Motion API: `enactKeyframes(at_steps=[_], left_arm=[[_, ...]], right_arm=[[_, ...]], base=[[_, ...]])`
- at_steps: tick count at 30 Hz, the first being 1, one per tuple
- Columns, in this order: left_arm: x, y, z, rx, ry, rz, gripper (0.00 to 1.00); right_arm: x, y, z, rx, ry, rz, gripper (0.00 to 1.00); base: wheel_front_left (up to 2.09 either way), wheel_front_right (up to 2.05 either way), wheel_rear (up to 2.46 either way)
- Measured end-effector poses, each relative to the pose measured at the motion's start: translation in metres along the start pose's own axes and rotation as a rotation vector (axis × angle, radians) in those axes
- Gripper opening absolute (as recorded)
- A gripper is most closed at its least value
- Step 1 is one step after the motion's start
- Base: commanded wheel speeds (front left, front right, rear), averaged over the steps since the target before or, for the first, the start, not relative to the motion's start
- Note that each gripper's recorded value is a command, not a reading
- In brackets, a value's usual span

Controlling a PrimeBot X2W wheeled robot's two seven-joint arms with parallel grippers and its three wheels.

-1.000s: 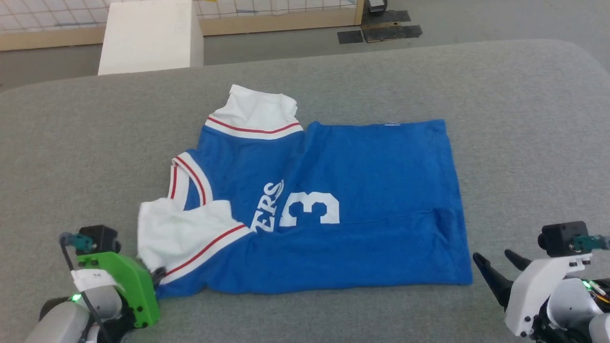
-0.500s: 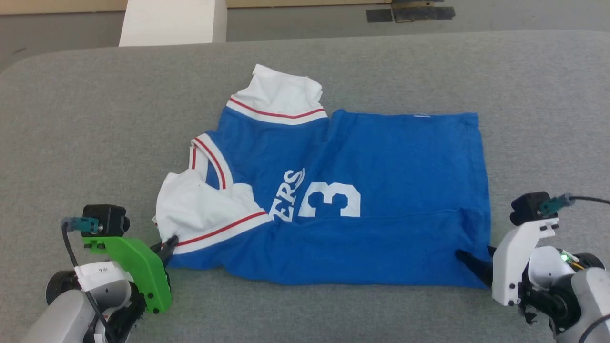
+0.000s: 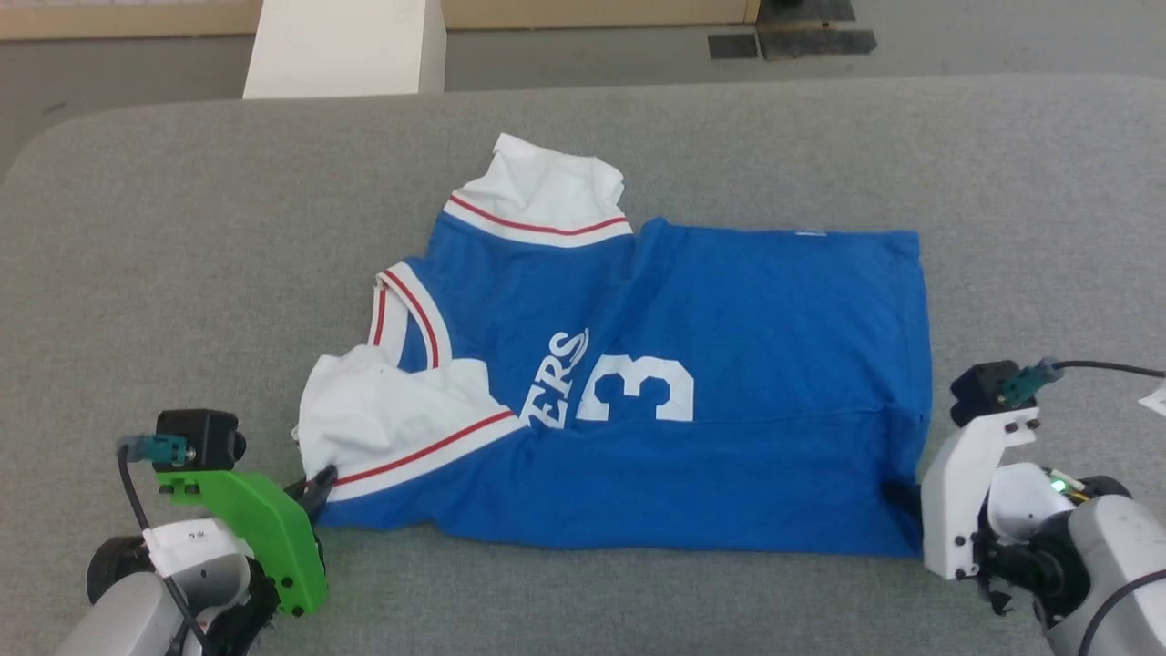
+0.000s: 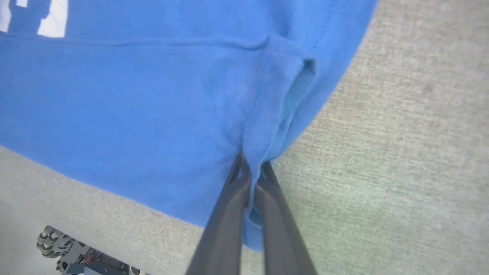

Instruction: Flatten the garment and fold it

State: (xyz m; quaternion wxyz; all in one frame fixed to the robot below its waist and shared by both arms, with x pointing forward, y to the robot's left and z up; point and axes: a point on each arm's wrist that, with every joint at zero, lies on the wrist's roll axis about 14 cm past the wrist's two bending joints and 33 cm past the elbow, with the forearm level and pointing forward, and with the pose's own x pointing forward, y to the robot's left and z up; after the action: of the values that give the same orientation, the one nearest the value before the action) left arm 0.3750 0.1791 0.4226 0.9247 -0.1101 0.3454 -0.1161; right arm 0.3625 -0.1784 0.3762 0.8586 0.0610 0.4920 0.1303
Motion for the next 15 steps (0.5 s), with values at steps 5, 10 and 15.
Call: enactKeyframes(at_steps=[5,10,15], left_arm=[[-0.013,-0.003,0.004,0.009,-0.044,0.003,0.0],[-0.033,-0.006,0.002,-0.01,-0.085,0.002,0.0],[-0.055,-0.003,-0.013,-0.044,-0.101,0.034,0.0]], right_arm=[[-0.012,0.011,0.008,-0.04,-0.079,0.013,0.0],[-0.032,0.014,0.015,-0.078,-0.161,0.006,0.0],[-0.05,0.018,0.011,-0.099,-0.211,0.008,0.0]], base=[[0.0,0.0,0.0],[0.0,0.0,0.0],[0.0,0.0,0.0]])
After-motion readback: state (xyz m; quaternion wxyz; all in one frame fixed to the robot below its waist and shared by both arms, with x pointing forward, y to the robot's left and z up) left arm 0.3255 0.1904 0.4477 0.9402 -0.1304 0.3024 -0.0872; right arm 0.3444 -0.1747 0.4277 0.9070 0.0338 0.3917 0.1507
